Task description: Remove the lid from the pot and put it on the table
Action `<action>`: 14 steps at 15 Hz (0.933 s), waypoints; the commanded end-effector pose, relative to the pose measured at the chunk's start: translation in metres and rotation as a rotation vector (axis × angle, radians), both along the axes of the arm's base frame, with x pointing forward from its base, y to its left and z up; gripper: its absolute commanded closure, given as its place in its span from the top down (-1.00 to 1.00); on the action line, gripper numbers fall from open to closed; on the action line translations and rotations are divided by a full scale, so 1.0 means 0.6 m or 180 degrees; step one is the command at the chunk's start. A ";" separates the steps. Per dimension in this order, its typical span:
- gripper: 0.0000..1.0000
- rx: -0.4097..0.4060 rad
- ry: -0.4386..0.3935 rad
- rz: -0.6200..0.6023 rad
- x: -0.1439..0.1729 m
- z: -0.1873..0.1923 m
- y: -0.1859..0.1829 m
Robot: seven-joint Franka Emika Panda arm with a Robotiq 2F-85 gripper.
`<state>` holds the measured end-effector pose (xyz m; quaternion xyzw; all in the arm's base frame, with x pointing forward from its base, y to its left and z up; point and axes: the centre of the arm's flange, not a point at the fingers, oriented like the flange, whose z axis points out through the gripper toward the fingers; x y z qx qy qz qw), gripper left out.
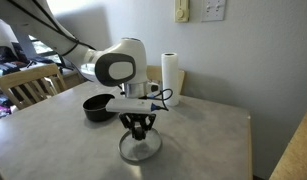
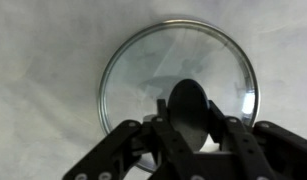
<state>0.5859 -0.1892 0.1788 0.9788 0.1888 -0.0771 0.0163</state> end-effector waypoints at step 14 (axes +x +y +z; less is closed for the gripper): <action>1.00 -0.0065 -0.0253 -0.0317 0.005 0.218 0.035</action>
